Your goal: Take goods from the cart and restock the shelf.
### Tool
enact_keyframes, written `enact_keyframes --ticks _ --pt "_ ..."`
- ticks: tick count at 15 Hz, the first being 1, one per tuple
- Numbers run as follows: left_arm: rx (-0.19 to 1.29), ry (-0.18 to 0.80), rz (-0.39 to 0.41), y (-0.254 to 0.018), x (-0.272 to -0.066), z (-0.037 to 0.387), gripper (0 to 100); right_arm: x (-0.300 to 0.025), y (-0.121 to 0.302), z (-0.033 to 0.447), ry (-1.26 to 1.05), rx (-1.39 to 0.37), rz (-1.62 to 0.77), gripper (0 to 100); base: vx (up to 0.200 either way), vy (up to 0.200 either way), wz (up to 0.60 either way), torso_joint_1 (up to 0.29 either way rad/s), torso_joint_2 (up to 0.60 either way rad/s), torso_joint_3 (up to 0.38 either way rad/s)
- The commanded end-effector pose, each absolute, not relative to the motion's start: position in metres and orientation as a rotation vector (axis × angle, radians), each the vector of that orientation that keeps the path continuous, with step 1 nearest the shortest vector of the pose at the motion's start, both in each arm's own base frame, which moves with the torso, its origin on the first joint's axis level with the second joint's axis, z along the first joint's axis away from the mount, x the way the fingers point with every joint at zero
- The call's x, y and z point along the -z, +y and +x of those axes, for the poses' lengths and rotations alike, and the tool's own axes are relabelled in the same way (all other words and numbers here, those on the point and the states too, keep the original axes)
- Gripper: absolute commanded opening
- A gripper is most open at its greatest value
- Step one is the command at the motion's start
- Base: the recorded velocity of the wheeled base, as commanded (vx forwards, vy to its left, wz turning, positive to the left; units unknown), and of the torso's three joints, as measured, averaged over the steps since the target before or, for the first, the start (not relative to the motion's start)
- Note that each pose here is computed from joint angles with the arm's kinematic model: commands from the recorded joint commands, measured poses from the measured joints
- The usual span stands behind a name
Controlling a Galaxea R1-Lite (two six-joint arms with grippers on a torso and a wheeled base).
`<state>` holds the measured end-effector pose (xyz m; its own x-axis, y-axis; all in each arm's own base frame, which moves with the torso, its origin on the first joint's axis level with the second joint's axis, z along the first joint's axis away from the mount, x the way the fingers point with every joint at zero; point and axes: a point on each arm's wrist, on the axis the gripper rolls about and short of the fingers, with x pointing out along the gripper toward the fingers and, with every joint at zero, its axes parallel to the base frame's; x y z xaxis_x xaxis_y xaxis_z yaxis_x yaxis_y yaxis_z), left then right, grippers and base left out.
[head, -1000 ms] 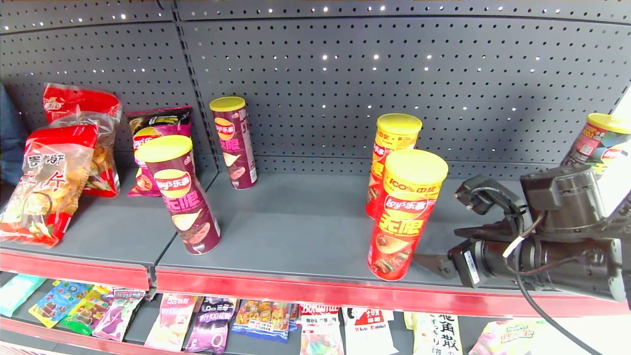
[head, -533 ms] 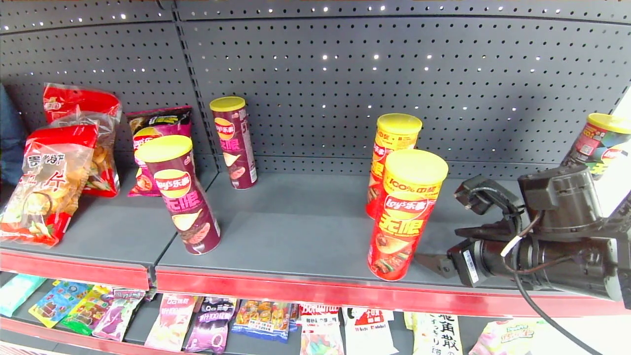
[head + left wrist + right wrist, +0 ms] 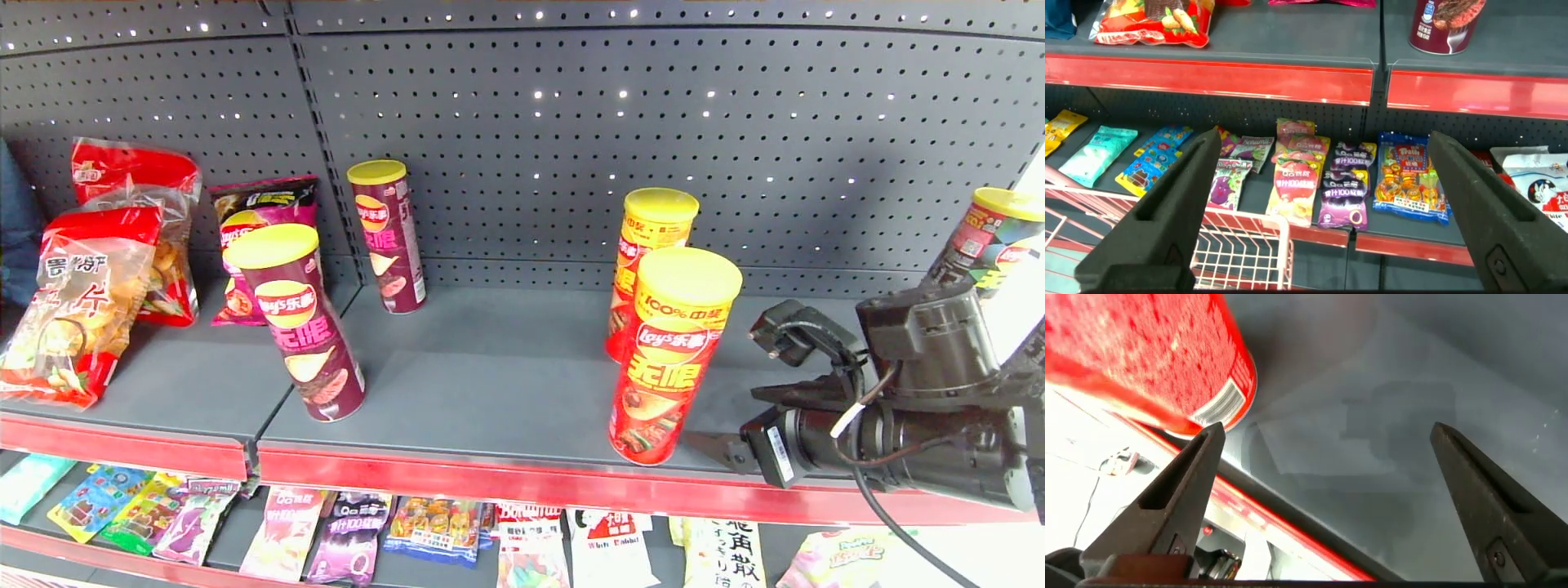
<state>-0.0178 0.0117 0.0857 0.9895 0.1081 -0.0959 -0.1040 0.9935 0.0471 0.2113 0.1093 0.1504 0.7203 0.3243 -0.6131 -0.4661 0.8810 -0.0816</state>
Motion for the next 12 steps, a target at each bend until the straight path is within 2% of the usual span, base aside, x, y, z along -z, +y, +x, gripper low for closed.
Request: enact_keyframes --ticks 1,12 --pt "-0.107 0.095 0.041 0.0117 -0.0865 -0.0179 100 -0.1495 0.1105 0.2128 0.632 -0.443 -0.239 100 0.0 0.0 0.0 0.0 0.0 0.0" --pt "-0.108 0.092 0.04 0.0118 -0.0873 -0.0181 100 -0.1486 0.1128 0.2197 0.636 -0.438 -0.238 100 0.0 0.0 0.0 0.0 0.0 0.0"
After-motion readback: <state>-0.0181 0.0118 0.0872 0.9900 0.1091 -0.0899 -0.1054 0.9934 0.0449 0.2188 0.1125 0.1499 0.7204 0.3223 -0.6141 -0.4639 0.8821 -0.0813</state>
